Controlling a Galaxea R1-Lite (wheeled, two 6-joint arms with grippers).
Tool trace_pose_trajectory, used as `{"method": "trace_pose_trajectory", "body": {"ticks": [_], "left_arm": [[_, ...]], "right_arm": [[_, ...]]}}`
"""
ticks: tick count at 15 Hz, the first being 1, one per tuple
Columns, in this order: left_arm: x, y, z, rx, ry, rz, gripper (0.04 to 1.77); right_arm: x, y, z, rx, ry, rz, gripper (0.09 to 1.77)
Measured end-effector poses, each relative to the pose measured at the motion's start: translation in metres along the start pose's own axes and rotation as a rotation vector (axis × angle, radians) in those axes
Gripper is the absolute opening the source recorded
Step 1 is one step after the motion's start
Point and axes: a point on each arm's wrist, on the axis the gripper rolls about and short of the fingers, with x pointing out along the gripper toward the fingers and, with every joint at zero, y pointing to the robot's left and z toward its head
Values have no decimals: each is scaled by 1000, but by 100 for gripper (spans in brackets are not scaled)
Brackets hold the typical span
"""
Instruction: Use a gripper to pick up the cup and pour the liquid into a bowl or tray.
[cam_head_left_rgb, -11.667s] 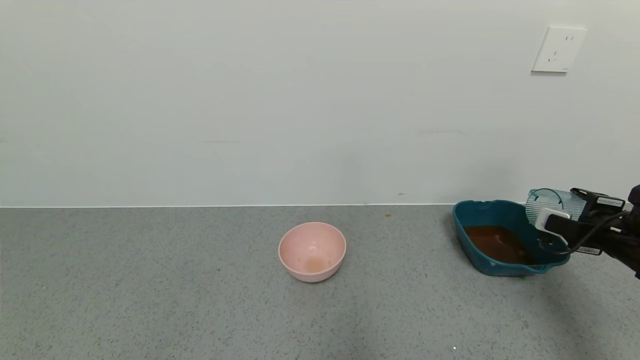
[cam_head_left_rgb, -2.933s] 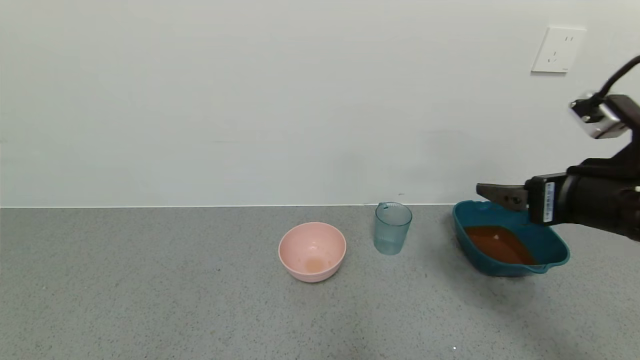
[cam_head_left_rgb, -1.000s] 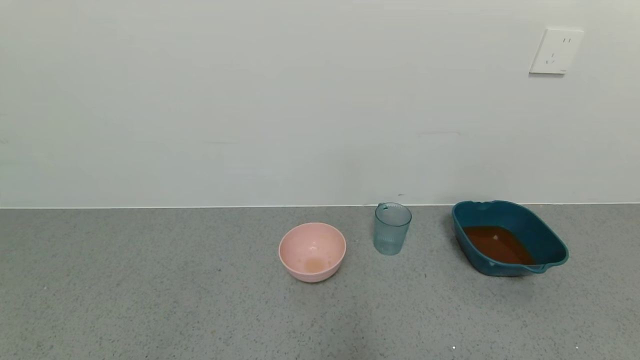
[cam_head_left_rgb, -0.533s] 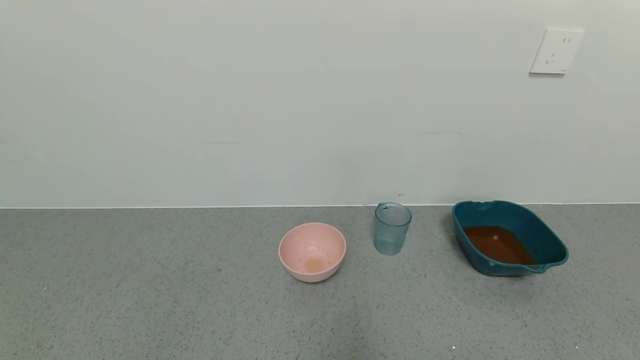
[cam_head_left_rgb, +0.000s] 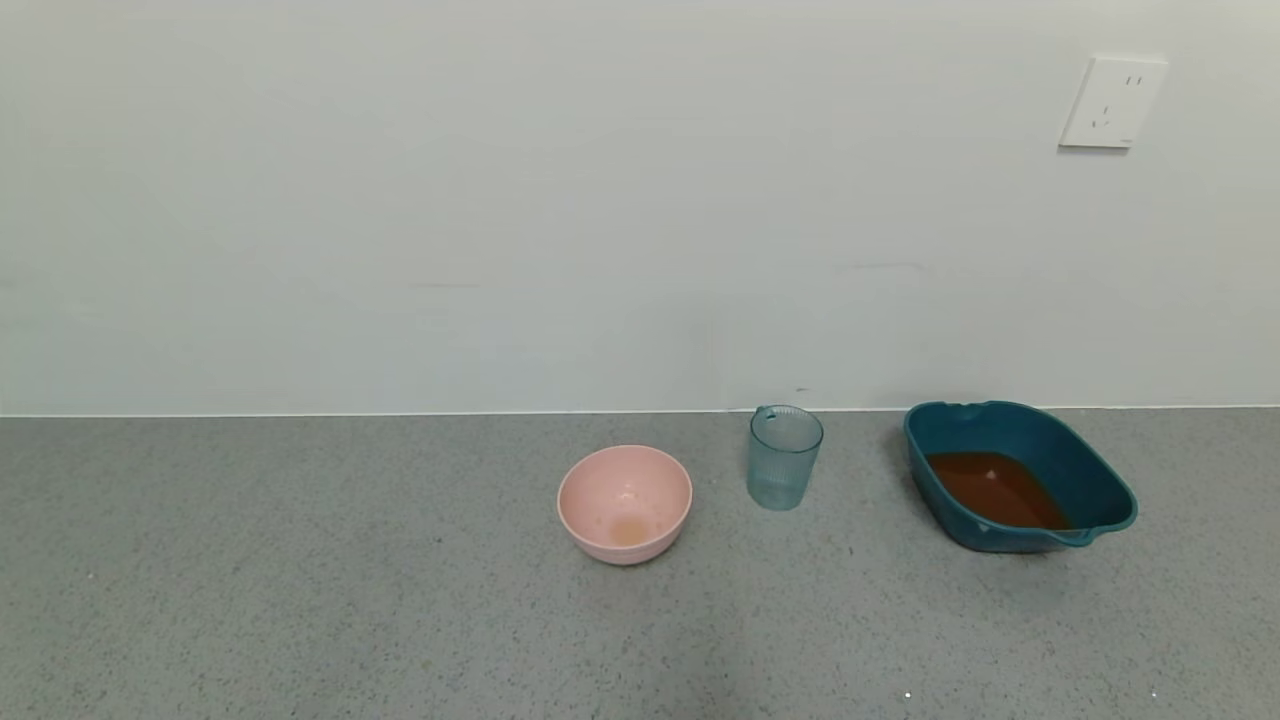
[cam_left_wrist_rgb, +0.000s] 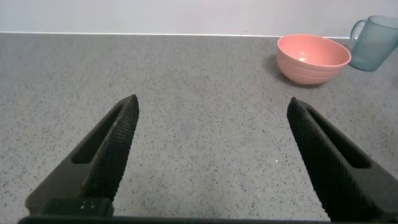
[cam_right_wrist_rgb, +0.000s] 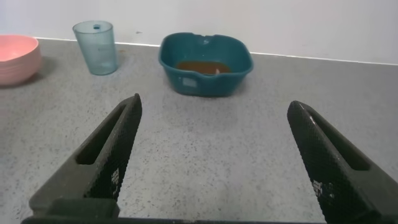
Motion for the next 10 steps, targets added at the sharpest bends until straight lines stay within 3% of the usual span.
{"method": "trace_pose_trajectory", "body": {"ticks": [2,10], "left_arm": [[0,0,0,0,0,0,172],[0,0,0,0,0,0,172]], "right_arm": [[1,1,-11,3,74,16,170],[1,1,-13,15,81,21,170]]}}
